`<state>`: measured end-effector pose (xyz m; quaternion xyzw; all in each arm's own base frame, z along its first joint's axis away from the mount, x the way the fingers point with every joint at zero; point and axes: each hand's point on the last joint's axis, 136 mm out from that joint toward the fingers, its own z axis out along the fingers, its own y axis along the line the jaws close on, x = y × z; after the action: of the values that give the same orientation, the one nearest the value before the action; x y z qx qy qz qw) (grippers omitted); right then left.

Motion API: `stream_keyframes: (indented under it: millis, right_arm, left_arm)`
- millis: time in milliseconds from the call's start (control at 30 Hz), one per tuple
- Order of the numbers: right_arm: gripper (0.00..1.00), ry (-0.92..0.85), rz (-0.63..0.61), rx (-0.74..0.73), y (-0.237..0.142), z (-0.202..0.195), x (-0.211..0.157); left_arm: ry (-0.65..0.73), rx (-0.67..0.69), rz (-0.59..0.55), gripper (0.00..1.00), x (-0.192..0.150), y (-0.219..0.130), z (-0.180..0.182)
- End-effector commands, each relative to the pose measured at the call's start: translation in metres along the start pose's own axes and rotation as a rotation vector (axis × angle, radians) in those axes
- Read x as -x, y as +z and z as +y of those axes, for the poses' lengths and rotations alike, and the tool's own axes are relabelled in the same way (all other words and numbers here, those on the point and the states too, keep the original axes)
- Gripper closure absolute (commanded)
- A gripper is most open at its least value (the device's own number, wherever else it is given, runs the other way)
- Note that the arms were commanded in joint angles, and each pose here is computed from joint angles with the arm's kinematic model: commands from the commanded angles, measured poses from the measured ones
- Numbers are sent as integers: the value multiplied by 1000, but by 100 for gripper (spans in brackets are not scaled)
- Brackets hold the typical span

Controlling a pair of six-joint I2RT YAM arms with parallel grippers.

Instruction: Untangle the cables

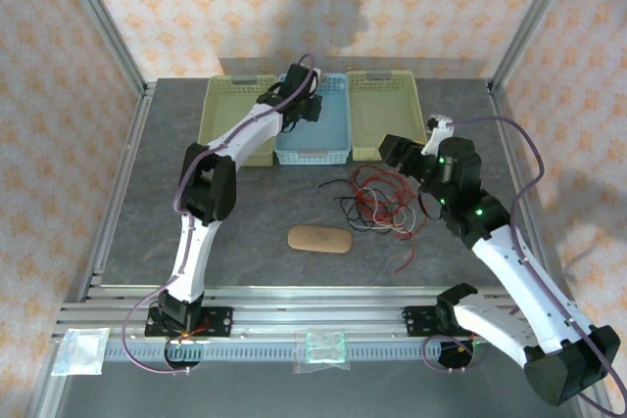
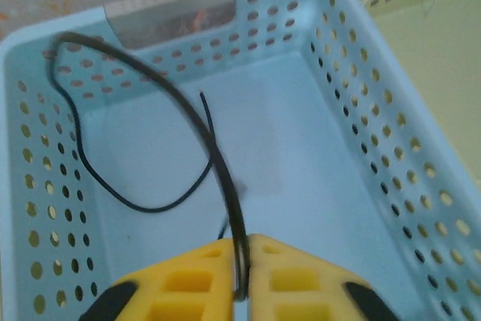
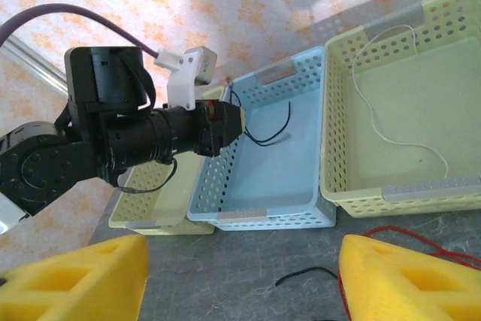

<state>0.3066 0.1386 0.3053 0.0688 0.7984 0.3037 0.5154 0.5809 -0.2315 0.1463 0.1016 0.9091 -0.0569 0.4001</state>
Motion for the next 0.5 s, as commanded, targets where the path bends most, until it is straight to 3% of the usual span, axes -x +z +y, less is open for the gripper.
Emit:
stream_keyframes:
  millis: [0,67,133,167,400,467]
  right_arm:
    - [28,39,-18,-83,0,-17,-2]
    - [21,51,-16,-129,-1,-25,-3]
    - [4,51,1,-164,-1,-32,-7]
    - [0,53,9,-173,-1,-33,-9]
    - [0,80,88,-257,8,-52,-29]
    - [0,102,89,-255,10,-52,-31]
  left_arm:
    - [-40,-32,-3,71,9,-6,-4]
    - [-59,-47,-24,58,19,-14,-7]
    - [-65,-83,-50,39,30,-27,-15]
    - [-59,-95,-64,33,35,-34,-19]
    - [-47,-142,-139,1,55,-91,-49]
    - [-62,-149,-156,1,54,-107,-57]
